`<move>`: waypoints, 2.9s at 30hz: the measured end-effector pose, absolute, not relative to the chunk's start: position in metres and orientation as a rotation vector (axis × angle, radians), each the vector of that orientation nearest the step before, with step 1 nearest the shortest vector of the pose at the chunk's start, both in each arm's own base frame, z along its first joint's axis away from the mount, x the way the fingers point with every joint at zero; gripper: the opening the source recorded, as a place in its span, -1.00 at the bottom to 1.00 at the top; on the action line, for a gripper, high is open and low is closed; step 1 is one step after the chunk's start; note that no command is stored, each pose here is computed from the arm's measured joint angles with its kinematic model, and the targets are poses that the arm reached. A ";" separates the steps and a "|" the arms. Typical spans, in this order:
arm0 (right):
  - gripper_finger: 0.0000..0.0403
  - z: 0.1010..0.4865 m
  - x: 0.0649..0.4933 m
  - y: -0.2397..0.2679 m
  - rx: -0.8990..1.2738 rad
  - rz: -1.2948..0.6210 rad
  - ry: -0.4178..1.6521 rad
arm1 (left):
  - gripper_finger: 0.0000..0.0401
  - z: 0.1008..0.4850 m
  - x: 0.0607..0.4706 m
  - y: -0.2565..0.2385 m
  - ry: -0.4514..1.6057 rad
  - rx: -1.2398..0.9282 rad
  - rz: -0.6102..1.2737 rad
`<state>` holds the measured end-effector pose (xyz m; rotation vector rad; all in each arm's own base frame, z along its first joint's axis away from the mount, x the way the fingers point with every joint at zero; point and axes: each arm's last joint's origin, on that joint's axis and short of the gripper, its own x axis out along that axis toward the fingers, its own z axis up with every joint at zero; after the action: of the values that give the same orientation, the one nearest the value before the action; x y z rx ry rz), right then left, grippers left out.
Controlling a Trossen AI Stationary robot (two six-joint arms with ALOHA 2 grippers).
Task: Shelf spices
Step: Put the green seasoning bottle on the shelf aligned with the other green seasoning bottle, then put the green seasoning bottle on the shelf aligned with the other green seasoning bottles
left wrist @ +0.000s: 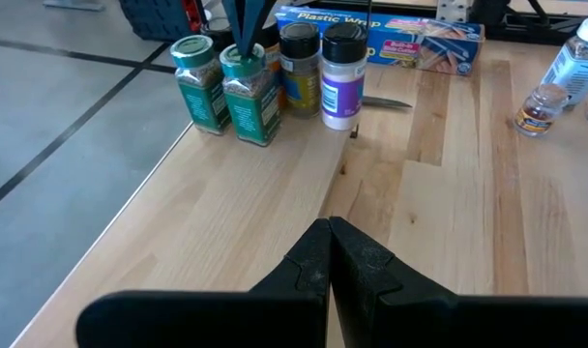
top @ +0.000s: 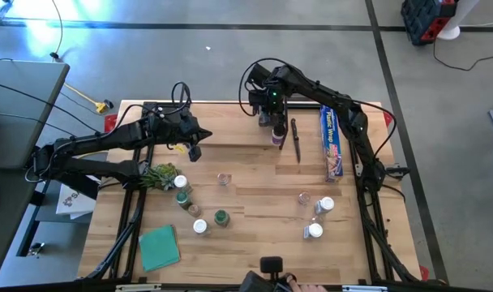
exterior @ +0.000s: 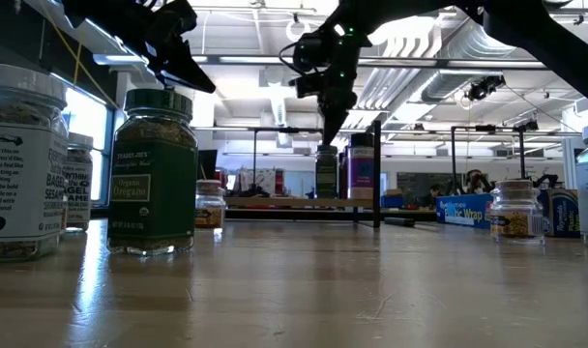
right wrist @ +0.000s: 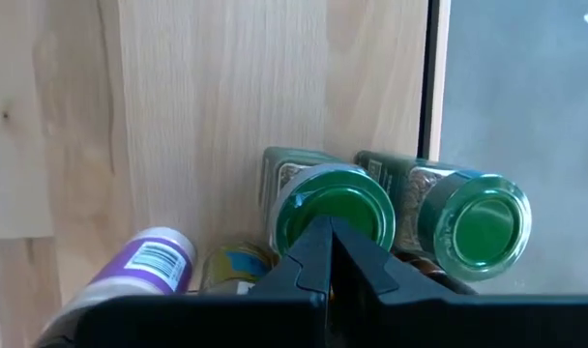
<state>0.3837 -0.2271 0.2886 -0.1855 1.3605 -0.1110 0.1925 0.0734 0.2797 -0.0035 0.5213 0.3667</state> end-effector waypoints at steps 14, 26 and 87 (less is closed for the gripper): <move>-1.00 0.288 0.384 -0.229 -0.255 -0.116 1.383 | -1.00 0.280 0.192 0.073 0.521 -0.004 0.366; -1.00 0.288 0.384 -0.229 -0.226 -0.142 1.378 | -1.00 0.280 0.192 0.073 0.521 -0.004 0.367; -0.54 0.250 0.421 0.112 0.092 0.211 0.512 | -1.00 0.275 0.174 0.011 0.676 -0.024 0.147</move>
<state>0.4205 0.1121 0.2502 0.0919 0.5122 0.2109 0.1736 0.0111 0.2753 -0.0241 0.6756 0.1474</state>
